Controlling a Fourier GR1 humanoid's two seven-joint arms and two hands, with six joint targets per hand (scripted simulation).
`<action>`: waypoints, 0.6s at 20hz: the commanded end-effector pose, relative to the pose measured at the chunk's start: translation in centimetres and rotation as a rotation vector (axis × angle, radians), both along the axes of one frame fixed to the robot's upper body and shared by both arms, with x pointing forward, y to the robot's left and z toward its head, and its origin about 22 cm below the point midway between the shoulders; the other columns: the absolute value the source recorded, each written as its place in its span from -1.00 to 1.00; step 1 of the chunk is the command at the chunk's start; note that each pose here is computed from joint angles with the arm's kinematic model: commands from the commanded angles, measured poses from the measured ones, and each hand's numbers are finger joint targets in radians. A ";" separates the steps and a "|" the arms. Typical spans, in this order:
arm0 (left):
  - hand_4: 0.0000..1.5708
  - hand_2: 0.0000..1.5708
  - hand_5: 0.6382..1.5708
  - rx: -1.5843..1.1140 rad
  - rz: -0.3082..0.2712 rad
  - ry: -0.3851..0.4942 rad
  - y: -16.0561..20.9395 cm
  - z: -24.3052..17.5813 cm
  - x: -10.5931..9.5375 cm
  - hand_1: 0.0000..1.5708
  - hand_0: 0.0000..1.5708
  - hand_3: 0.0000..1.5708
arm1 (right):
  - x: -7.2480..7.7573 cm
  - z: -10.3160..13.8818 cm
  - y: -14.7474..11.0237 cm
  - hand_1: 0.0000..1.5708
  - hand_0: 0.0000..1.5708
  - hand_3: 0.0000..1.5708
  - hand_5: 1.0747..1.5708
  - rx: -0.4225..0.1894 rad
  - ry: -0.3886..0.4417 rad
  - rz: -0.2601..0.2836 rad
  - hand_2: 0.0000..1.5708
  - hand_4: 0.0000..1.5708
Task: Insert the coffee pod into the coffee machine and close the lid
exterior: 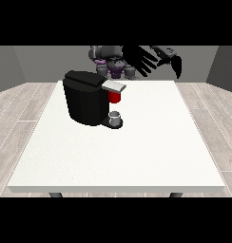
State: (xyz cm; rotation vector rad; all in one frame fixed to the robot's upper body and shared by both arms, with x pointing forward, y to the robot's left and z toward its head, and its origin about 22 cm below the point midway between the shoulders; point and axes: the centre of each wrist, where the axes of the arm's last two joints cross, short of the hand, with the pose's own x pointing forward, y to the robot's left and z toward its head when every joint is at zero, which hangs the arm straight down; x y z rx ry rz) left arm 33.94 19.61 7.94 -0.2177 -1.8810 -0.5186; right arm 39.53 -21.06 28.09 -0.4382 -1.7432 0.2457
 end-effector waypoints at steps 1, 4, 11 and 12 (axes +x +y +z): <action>-1.00 -1.00 1.00 0.002 -0.050 -0.044 -0.2 1.5 0.3 -1.00 -1.00 -1.00 | -0.4 1.8 2.8 -1.00 -1.00 -1.00 1.00 -0.036 -0.185 0.138 -1.00 -1.00; -0.65 -1.00 1.00 -0.009 -0.044 -0.074 0.1 3.1 0.6 -1.00 -1.00 -1.00 | 0.5 2.0 2.4 -1.00 -1.00 -1.00 1.00 -0.008 -0.238 0.168 -1.00 -1.00; -0.56 -1.00 1.00 0.006 -0.036 -0.069 -0.7 3.5 0.2 -1.00 -1.00 -1.00 | 2.2 2.0 4.6 -1.00 -1.00 -1.00 1.00 0.020 -0.229 0.202 -1.00 -0.87; -0.56 -1.00 1.00 -0.017 -0.061 -0.055 -1.8 2.1 -0.7 -1.00 -1.00 -1.00 | 2.6 1.9 3.8 -1.00 -1.00 -1.00 1.00 0.019 -0.231 0.185 -1.00 -1.00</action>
